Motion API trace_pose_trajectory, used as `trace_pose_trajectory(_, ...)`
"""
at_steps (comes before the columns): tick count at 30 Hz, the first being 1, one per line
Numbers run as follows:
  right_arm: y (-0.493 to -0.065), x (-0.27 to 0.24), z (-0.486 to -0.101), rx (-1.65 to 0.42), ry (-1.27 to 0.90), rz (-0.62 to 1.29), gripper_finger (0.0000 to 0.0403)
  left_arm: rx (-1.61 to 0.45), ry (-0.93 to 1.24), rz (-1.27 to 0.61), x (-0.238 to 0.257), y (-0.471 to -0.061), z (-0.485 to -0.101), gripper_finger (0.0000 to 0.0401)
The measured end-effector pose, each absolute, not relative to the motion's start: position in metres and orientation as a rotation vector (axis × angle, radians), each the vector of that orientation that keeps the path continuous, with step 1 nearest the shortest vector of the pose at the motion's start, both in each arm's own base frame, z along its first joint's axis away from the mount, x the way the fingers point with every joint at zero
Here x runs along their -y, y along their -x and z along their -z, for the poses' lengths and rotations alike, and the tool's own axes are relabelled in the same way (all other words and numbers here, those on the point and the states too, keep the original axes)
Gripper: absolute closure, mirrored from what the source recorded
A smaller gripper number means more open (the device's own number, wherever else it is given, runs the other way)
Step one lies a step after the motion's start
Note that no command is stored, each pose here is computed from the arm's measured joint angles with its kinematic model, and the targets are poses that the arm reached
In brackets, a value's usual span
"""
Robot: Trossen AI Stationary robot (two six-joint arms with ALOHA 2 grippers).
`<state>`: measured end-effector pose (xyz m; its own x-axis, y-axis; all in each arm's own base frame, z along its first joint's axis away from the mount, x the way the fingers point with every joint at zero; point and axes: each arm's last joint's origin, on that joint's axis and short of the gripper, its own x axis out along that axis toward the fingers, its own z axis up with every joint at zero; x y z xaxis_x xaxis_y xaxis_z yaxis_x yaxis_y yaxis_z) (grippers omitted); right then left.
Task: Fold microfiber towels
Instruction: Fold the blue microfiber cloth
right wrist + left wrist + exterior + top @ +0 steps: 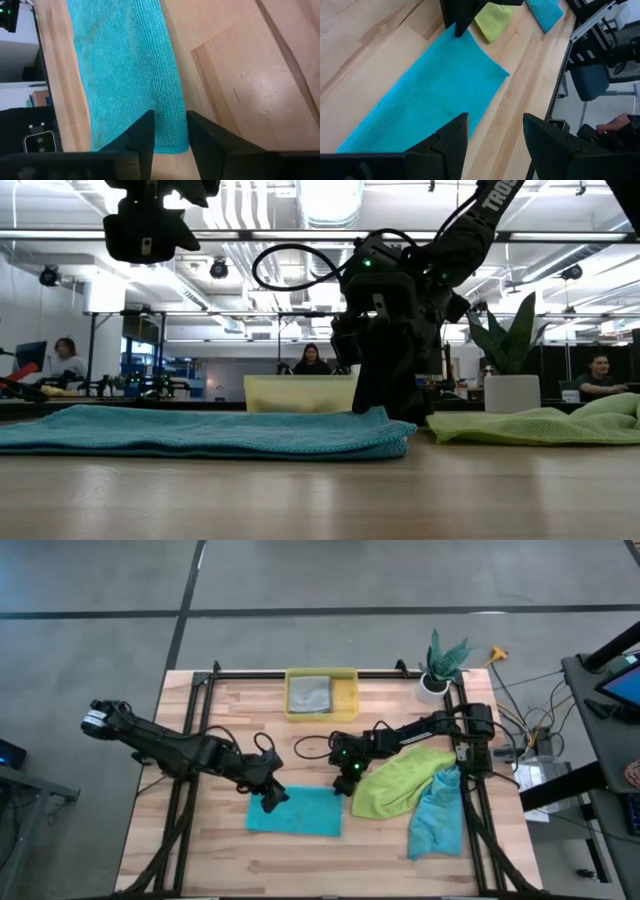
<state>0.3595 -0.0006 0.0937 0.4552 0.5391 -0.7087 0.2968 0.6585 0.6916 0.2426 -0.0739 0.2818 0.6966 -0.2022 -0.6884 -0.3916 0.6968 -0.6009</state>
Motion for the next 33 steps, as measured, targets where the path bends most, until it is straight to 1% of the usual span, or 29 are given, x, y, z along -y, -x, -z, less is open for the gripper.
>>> trace_pose_trajectory(5, -0.359, -0.001, -0.094, -1.130, -0.885, -0.178, 0.0314, -0.816, 0.811, -0.118, 0.074, -0.243, -0.282, 0.0228)
trace_pose_trajectory(14, -0.359, -0.002, -0.095, -1.129, -0.882, -0.177, 0.0387, -0.820, 0.781, -0.109, 0.074, -0.242, -0.281, 0.0228)
trace_pose_trajectory(15, -0.359, -0.002, -0.096, -1.126, -0.882, -0.177, 0.0390, -0.820, 0.775, -0.108, 0.073, -0.242, -0.281, 0.0228)
trace_pose_trajectory(19, -0.361, -0.002, -0.107, -1.112, -0.892, -0.191, 0.0393, -0.812, 0.757, -0.126, 0.073, -0.243, -0.280, 0.0228)
trace_pose_trajectory(22, -0.363, -0.001, -0.115, -1.117, -0.940, -0.192, 0.0394, -0.818, 0.746, -0.128, 0.073, -0.244, -0.278, 0.0228)
trace_pose_trajectory(26, -0.373, 0.001, -0.135, -1.050, -0.973, -0.228, 0.0394, -0.823, 0.723, -0.127, 0.073, -0.245, -0.276, 0.0228)
trace_pose_trajectory(33, -0.384, 0.000, -0.145, -1.032, -1.020, -0.224, 0.0394, -0.810, 0.719, -0.140, 0.072, -0.243, -0.277, 0.0228)
